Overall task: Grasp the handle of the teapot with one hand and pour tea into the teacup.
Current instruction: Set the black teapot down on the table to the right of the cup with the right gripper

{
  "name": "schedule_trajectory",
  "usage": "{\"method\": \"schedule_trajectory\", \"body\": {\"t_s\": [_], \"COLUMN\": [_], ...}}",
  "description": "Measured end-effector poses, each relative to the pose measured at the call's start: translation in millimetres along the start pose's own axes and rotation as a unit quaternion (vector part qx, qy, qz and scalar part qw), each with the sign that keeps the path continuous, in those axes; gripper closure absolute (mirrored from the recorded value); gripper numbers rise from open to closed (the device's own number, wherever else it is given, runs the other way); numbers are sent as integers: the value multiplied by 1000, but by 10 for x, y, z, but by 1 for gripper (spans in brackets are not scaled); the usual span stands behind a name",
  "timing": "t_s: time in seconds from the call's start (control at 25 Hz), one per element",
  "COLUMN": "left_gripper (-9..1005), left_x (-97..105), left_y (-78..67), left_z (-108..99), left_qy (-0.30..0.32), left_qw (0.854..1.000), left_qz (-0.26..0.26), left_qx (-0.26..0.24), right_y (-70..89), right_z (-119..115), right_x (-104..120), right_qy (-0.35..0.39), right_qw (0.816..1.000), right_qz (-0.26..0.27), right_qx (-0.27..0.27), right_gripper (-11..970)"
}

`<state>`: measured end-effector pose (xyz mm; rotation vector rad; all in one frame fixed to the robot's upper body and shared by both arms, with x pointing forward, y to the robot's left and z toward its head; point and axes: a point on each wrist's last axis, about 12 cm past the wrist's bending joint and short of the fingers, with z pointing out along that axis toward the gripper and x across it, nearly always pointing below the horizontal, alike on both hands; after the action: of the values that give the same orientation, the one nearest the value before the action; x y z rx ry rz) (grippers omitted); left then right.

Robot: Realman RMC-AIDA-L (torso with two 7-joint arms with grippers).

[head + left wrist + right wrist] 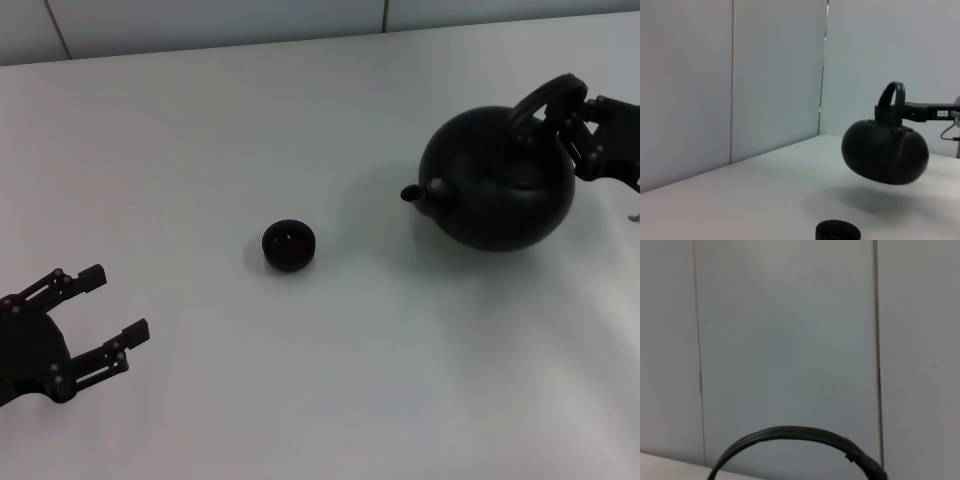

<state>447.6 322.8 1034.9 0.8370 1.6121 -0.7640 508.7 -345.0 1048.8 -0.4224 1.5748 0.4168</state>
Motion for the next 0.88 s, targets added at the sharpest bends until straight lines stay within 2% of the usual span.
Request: {"method": "schedule_trajectory", "body": {"t_s": [0.32,0.88], "left_gripper": [182,182], "left_x": [-7,0], "left_y": [-12,-23], "left_z": [-5,-11], "left_qy": [-3,-4], "left_qw": [1000,1000], "left_qz": [-3,-5], "left_qx": [3,3], "right_y": [17,28], "right_z": [-29,150], "right_x": [98,118], "right_qy": [22,51], "right_qw": [1000,999], "right_qz": [7,-10], "right_qx": [10,-1], "right_gripper": [822,788]}}
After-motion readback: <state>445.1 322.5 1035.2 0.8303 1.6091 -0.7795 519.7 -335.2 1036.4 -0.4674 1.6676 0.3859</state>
